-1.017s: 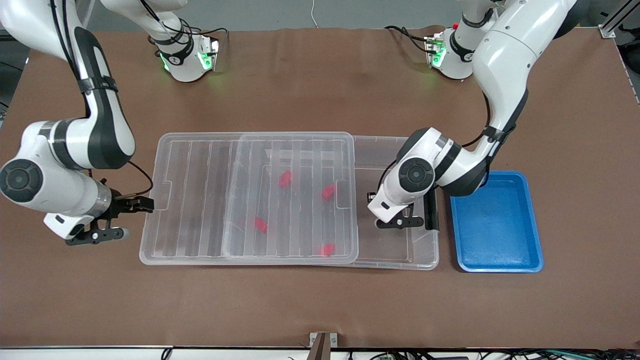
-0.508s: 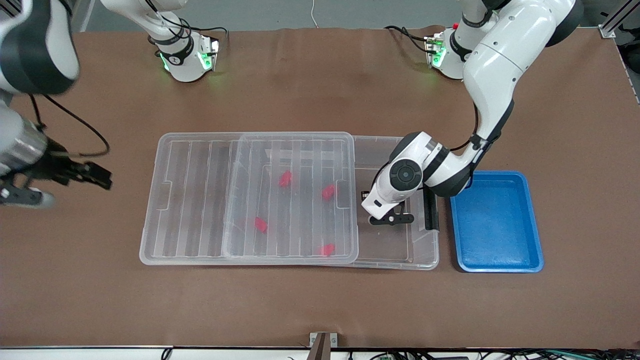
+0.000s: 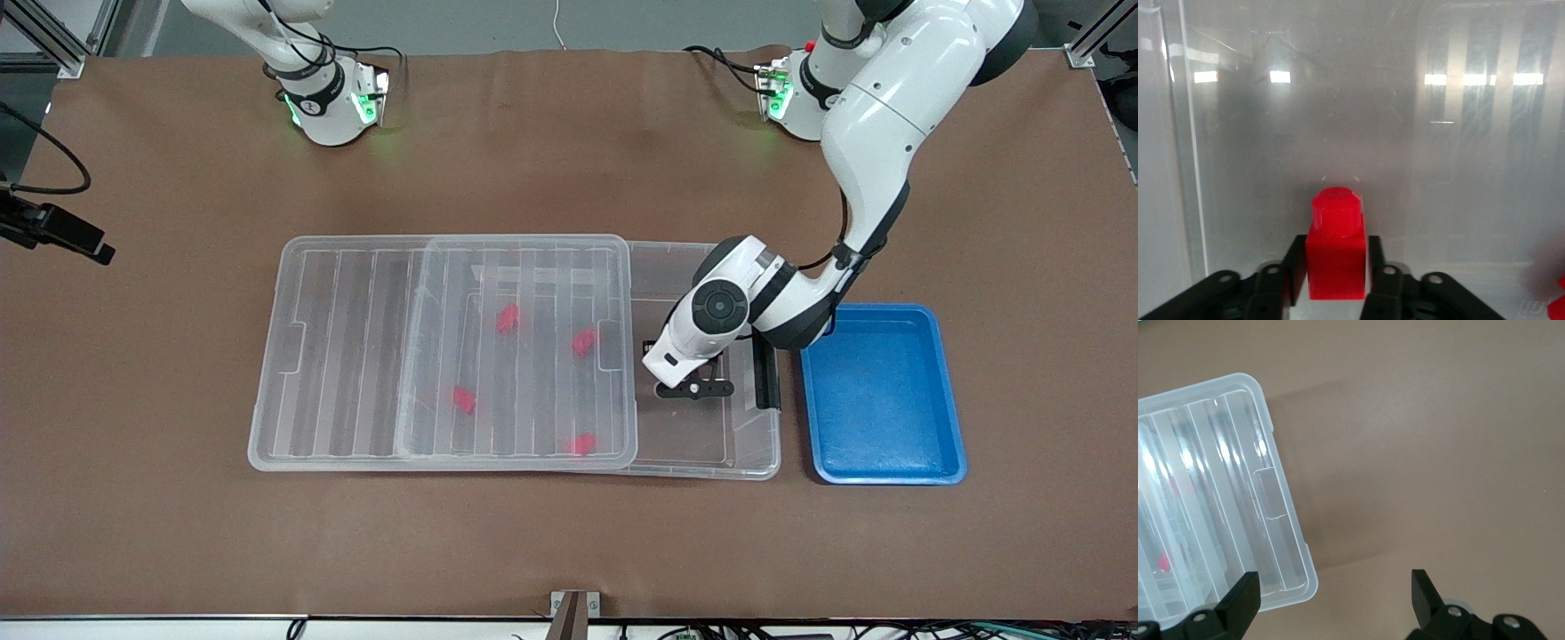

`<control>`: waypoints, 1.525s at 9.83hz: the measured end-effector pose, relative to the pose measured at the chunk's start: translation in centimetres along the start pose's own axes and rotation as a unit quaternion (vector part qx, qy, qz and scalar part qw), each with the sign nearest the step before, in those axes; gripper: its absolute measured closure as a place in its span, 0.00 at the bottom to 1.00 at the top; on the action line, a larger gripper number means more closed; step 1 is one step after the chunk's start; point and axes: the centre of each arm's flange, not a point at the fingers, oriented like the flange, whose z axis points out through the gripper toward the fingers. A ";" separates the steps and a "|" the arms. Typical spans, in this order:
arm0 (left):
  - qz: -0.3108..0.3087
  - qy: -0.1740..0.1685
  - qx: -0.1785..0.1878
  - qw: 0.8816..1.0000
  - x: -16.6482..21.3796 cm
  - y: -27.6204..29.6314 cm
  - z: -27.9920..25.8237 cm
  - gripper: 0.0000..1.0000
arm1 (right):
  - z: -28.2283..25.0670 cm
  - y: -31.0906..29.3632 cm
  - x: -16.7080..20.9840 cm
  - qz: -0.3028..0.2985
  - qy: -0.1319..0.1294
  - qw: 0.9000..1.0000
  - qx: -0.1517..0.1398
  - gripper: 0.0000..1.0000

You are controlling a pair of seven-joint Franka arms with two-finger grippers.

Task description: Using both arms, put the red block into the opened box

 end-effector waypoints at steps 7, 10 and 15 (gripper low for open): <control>-0.007 0.086 0.035 0.996 0.1 -1.3 -16.6 0.00 | 0.5 2.9 0.1 -0.044 -0.016 0.999 -0.001 0.00; 0.004 0.130 0.059 0.990 0.6 -6.0 -28.2 0.00 | 1.1 2.0 0.0 -0.069 -0.023 0.997 0.001 0.00; -0.021 0.125 0.023 0.992 0.3 -17.8 -41.5 0.00 | 19.7 0.4 4.8 -0.229 -0.015 0.973 -0.002 0.51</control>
